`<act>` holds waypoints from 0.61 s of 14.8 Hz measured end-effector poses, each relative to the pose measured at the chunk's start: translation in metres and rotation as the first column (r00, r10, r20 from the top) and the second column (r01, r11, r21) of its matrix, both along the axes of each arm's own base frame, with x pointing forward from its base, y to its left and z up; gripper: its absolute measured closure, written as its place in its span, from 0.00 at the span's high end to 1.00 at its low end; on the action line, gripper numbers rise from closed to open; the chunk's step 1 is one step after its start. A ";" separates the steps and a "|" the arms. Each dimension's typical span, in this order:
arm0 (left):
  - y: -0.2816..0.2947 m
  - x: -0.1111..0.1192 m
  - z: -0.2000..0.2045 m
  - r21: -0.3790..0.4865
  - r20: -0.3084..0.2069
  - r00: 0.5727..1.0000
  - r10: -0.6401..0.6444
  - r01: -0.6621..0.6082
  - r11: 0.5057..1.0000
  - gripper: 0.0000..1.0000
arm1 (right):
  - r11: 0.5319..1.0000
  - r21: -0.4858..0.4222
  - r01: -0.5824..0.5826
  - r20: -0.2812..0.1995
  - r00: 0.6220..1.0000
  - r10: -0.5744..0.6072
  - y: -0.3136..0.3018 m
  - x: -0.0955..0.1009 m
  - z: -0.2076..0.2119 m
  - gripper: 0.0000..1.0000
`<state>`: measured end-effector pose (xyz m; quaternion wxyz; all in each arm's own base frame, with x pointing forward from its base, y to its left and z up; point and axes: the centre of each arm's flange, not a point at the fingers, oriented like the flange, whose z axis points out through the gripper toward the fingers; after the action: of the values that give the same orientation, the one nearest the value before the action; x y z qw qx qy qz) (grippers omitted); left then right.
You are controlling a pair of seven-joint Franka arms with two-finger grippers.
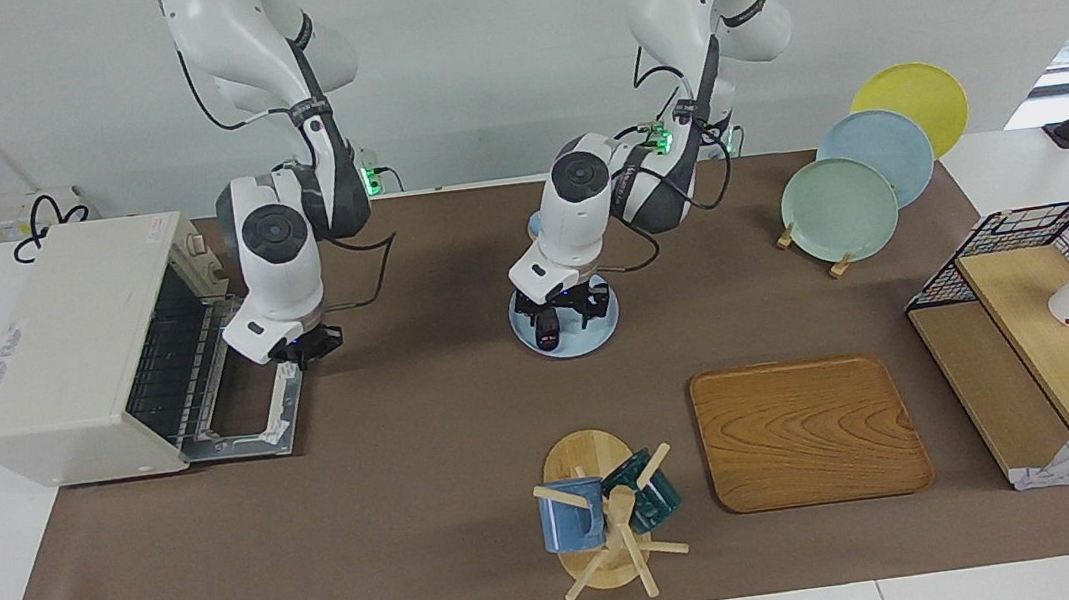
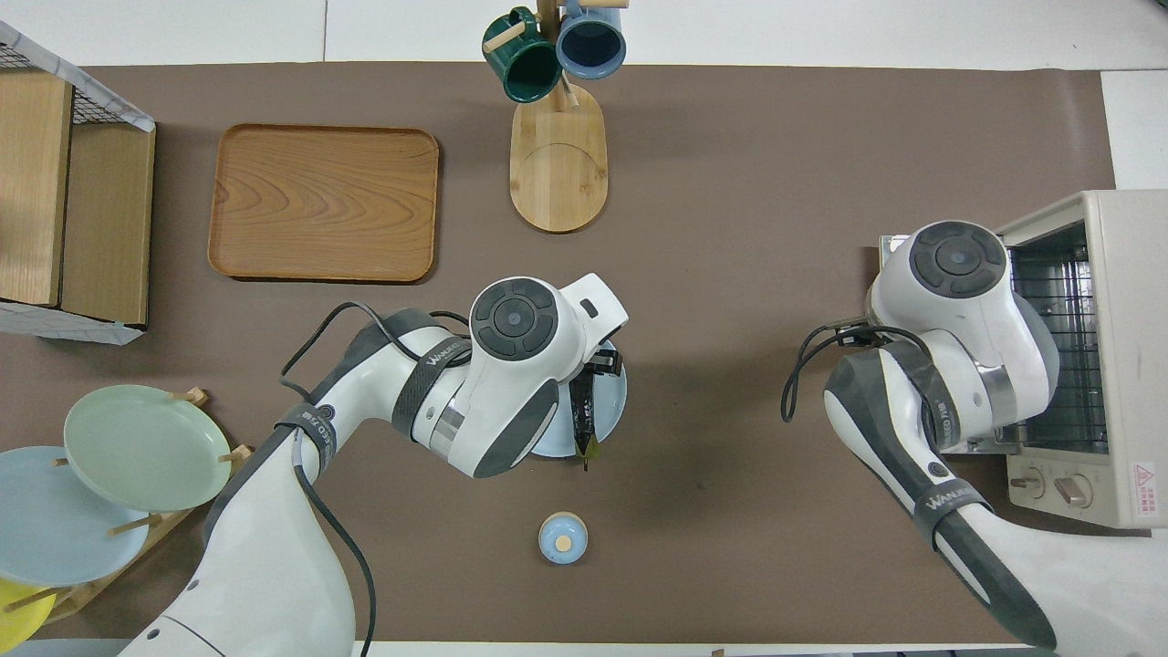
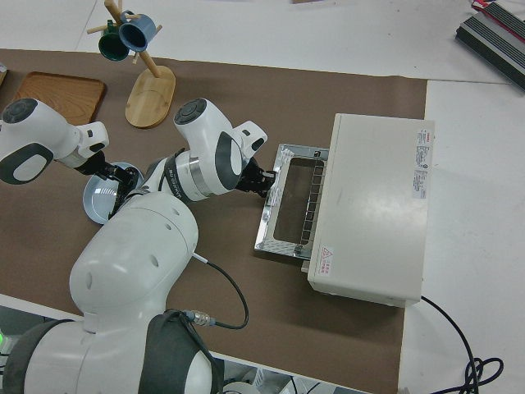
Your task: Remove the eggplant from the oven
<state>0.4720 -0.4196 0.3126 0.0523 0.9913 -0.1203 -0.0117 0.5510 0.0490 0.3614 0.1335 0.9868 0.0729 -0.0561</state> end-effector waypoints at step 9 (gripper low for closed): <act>-0.001 0.000 0.000 0.001 0.000 1.000 -0.004 0.004 1.000 0.39 | 0.998 0.059 -0.028 0.016 1.000 0.027 -0.020 0.000 0.038 0.01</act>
<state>0.4715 -0.4202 0.3130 0.0520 0.9911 -0.1222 -0.0120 0.5510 0.0294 0.3990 0.1057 0.9896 0.0870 -0.0445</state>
